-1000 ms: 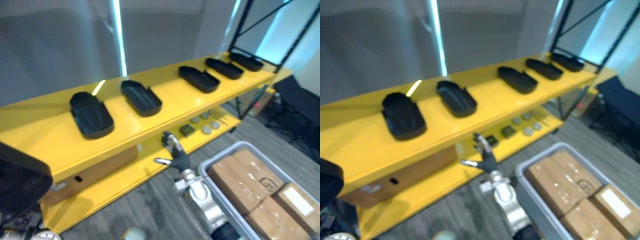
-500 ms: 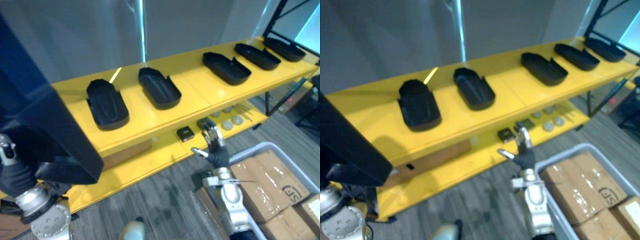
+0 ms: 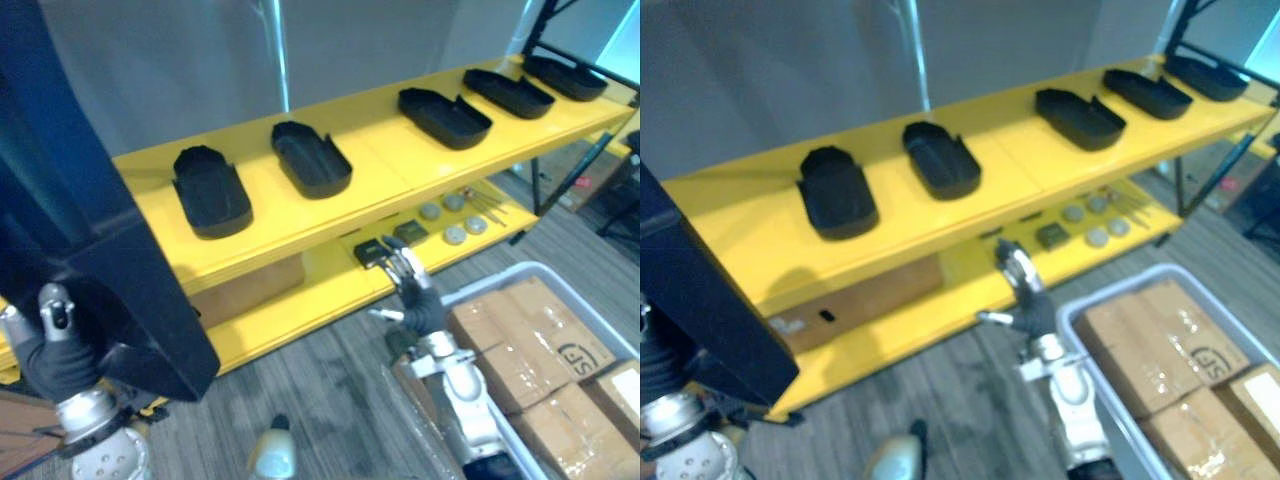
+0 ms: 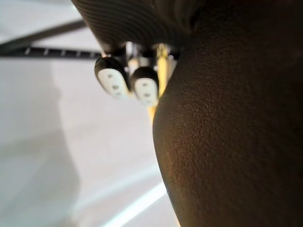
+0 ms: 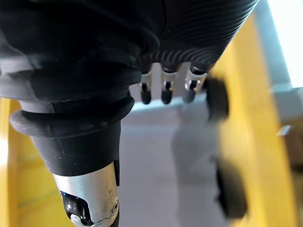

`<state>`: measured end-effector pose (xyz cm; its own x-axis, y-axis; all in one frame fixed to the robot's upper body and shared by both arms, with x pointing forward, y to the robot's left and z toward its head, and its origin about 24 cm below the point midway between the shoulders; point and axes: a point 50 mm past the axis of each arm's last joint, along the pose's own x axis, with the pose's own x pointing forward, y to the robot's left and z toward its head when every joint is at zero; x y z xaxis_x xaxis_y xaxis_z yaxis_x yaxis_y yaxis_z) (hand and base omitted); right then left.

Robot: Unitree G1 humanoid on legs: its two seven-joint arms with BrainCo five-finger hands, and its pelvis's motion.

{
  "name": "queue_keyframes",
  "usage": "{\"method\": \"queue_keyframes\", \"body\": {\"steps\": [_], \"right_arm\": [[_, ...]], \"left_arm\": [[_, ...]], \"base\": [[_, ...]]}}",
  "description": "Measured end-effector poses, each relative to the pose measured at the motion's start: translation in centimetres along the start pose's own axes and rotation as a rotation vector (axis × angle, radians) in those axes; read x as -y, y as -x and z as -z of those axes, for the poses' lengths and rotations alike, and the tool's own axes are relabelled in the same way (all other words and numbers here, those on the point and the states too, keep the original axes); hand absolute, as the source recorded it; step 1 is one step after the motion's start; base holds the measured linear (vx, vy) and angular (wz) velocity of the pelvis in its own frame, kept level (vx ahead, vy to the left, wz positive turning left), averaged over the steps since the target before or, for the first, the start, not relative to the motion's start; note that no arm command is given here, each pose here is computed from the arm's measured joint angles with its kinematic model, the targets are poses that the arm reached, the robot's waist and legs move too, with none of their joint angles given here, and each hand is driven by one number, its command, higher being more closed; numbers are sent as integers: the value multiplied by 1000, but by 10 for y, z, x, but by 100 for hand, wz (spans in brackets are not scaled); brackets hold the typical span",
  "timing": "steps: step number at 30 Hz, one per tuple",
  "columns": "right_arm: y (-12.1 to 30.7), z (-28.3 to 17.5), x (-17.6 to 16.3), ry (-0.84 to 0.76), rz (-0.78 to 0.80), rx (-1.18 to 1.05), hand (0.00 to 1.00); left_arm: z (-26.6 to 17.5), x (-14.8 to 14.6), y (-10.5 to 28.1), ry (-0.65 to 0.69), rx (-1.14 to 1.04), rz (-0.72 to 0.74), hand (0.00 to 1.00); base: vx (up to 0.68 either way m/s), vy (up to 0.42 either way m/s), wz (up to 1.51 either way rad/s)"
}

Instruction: Walk over and take plastic housings, then place them on the shelf

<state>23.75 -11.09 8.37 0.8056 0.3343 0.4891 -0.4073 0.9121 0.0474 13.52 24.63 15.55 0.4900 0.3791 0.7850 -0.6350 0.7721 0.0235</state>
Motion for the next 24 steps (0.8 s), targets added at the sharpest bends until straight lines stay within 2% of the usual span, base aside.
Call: {"method": "queue_keyframes", "body": {"steps": [7,10,13,16,18,24], "right_arm": [[-27,-3,-25,-62,-93,79,0],[-51,-20,-29,-36,-170,180,0],[-59,-27,-32,-24,-220,218,0],[-63,-31,-43,-22,-305,235,0],[-64,-33,-50,0,-389,232,0],[-84,-59,-58,87,-434,359,0]], "left_arm": [[1,12,-19,33,72,11,100],[8,27,-39,82,121,11,100],[20,38,-47,92,76,-16,100],[32,37,-38,74,-32,-43,100],[41,35,-12,75,-166,-73,100],[38,42,-3,168,-181,-52,100]], "base": [[283,121,61],[220,-46,69],[241,-228,95],[248,-390,98],[279,-419,85],[112,-265,121]]}}
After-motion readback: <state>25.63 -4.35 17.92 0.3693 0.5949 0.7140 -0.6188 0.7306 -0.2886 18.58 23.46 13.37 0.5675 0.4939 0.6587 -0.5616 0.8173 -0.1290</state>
